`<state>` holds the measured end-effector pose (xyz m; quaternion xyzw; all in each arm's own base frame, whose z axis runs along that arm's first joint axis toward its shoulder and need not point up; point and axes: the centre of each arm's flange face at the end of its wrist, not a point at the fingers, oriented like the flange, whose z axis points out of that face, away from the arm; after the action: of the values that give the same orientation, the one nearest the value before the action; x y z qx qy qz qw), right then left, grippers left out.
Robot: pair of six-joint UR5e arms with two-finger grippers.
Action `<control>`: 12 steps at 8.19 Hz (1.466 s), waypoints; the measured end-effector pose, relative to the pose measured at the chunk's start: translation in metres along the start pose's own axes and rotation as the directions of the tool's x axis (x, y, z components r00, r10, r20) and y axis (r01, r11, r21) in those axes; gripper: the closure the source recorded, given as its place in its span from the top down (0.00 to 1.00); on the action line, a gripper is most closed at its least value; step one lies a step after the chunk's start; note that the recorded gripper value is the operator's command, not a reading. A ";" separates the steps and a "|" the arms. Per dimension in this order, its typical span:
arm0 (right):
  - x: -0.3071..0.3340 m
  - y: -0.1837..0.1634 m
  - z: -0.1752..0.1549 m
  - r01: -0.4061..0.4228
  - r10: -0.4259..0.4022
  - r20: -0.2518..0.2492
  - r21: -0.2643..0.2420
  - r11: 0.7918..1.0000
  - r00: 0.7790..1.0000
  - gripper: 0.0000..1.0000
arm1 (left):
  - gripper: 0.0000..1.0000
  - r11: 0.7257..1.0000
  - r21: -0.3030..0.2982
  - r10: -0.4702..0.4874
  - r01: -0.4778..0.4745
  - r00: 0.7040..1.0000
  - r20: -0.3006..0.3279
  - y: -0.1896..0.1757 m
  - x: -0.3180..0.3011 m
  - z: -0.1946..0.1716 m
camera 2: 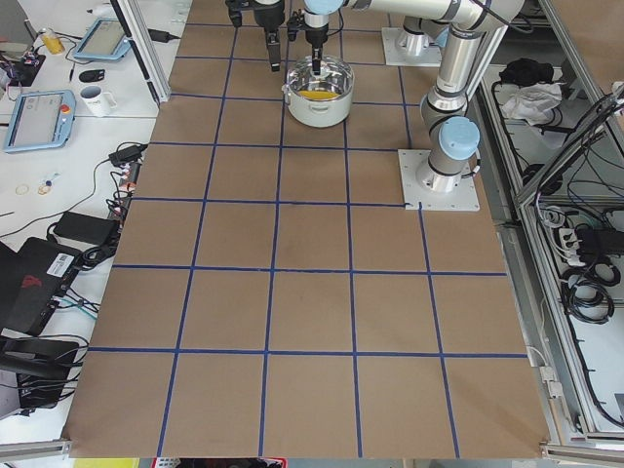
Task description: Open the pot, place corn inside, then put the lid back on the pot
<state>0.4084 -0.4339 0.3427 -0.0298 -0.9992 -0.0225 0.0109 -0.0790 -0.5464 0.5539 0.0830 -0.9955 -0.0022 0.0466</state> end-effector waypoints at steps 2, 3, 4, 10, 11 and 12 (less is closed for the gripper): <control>0.000 0.000 0.002 0.015 -0.015 -0.002 -0.002 1.000 1.000 0.00 | 1.00 1.000 -0.004 -0.001 0.001 1.000 0.001 0.000 0.000 0.002; 0.001 0.000 0.002 0.017 -0.017 -0.002 -0.002 1.000 1.000 0.00 | 1.00 1.000 -0.008 -0.002 0.002 1.000 0.003 -0.001 -0.001 0.004; 0.000 0.000 0.003 0.018 -0.018 -0.002 -0.003 1.000 1.000 0.00 | 1.00 1.000 -0.009 -0.002 0.002 1.000 0.005 -0.001 -0.001 0.005; 0.001 0.001 0.008 0.019 -0.019 -0.005 -0.012 1.000 1.000 0.27 | 1.00 1.000 -0.018 -0.004 0.004 1.000 0.004 -0.001 -0.001 0.009; 0.001 0.001 0.008 0.019 -0.019 -0.006 -0.014 1.000 1.000 0.51 | 1.00 1.000 -0.018 -0.004 0.005 1.000 0.005 -0.001 -0.001 0.009; 0.001 0.002 0.009 0.020 -0.020 -0.008 -0.016 1.000 1.000 1.00 | 1.00 1.000 -0.019 -0.004 0.005 1.000 0.005 -0.001 -0.001 0.009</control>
<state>0.4071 -0.4316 0.3334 -0.0199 -0.9992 -0.0306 0.0147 -0.0786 -0.5470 0.5445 0.0848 -0.9953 -0.0117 0.0451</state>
